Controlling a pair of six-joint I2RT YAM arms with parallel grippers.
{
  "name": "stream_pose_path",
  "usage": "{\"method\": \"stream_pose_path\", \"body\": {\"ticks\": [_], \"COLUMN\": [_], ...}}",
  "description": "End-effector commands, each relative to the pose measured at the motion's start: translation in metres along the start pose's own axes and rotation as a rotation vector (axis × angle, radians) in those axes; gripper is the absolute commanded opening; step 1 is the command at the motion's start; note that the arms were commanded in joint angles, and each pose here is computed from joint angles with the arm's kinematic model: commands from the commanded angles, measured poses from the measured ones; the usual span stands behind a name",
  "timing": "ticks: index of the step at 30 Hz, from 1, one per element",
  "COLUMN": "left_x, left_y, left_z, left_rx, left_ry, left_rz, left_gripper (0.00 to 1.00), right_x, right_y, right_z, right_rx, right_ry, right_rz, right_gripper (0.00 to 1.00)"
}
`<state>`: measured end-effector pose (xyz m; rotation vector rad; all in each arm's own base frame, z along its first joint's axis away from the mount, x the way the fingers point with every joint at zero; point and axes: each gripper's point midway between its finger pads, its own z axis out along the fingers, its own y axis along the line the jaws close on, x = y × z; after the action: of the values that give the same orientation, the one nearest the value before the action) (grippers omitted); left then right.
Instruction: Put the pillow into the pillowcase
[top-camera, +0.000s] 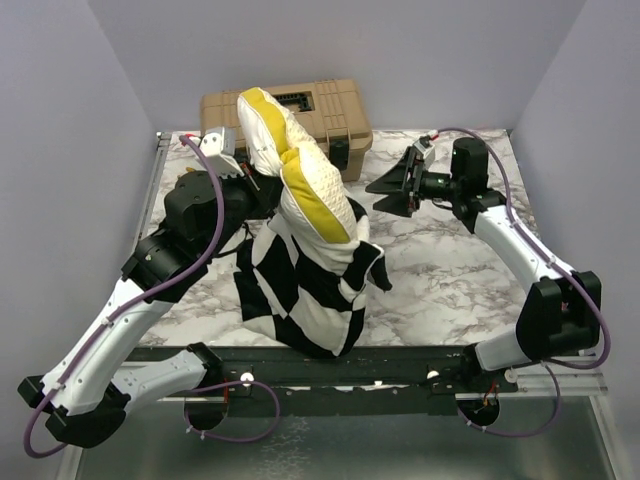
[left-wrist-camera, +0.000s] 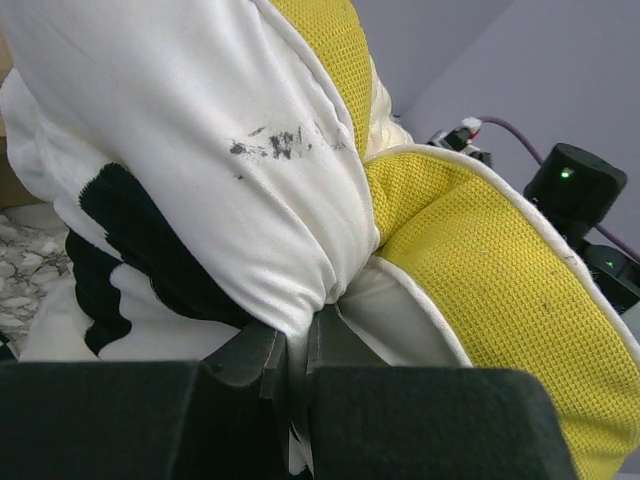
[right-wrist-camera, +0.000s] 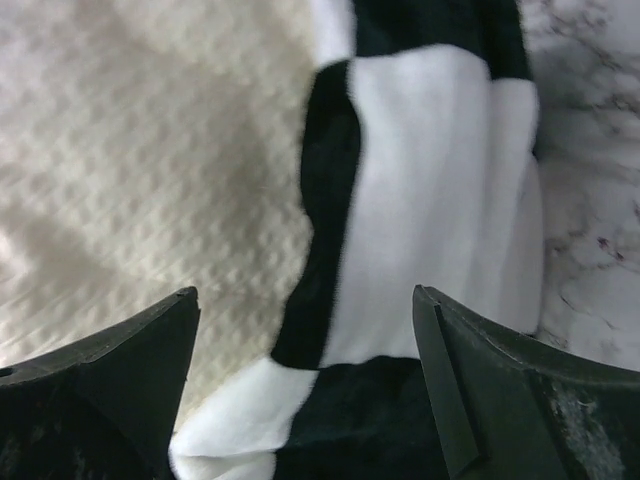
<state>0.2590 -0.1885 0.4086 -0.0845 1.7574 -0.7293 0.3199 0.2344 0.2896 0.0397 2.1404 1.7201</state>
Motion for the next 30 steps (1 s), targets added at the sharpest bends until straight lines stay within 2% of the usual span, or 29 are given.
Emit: {"method": "stream_pose_path", "body": {"ticks": [1, 7, 11, 18, 20, 21, 23, 27, 28, 30], "left_x": [-0.019, -0.013, -0.009, -0.022, -0.025, -0.026, -0.027, -0.03, -0.03, -0.03], "left_y": [-0.016, -0.031, -0.037, -0.047, -0.048, -0.048, -0.048, -0.049, -0.051, -0.055], "left_z": [-0.011, -0.014, -0.012, -0.015, -0.015, -0.015, -0.015, -0.014, -0.014, -0.012], "left_rx": [0.098, 0.189, 0.222, 0.263, 0.264, 0.263, 0.261, 0.262, 0.267, 0.286], "left_ry": [-0.067, -0.04, -0.023, -0.066, -0.076, -0.079, -0.084, -0.092, -0.091, -0.087], "left_rz": [0.054, 0.06, 0.059, 0.056, 0.055, 0.054, 0.056, 0.06, 0.063, 0.072], "left_gripper": [0.0, 0.0, 0.0, 0.0, 0.0, 0.0, 0.0, 0.0, 0.0, 0.0], "right_x": [0.021, 0.047, 0.058, 0.091, 0.09, 0.087, 0.08, 0.052, 0.044, 0.026], "right_y": [-0.055, -0.082, -0.075, -0.049, -0.039, -0.032, -0.018, 0.023, 0.032, 0.052], "right_z": [0.003, 0.007, 0.014, 0.043, 0.045, 0.044, 0.043, 0.045, 0.044, 0.041], "right_rx": [0.153, 0.113, 0.036, -0.076, -0.106, -0.121, -0.148, -0.149, -0.128, -0.076], "right_ry": [0.067, 0.122, 0.15, 0.239, 0.237, 0.23, 0.22, 0.18, 0.163, 0.114], "right_rz": [0.078, 0.21, 0.245, 0.314, 0.322, 0.312, 0.281, 0.129, 0.078, -0.006], "right_gripper": [0.95, 0.99, 1.0, 0.99, 0.9, 0.81, 0.49, 0.08, 0.01, 0.0]}}
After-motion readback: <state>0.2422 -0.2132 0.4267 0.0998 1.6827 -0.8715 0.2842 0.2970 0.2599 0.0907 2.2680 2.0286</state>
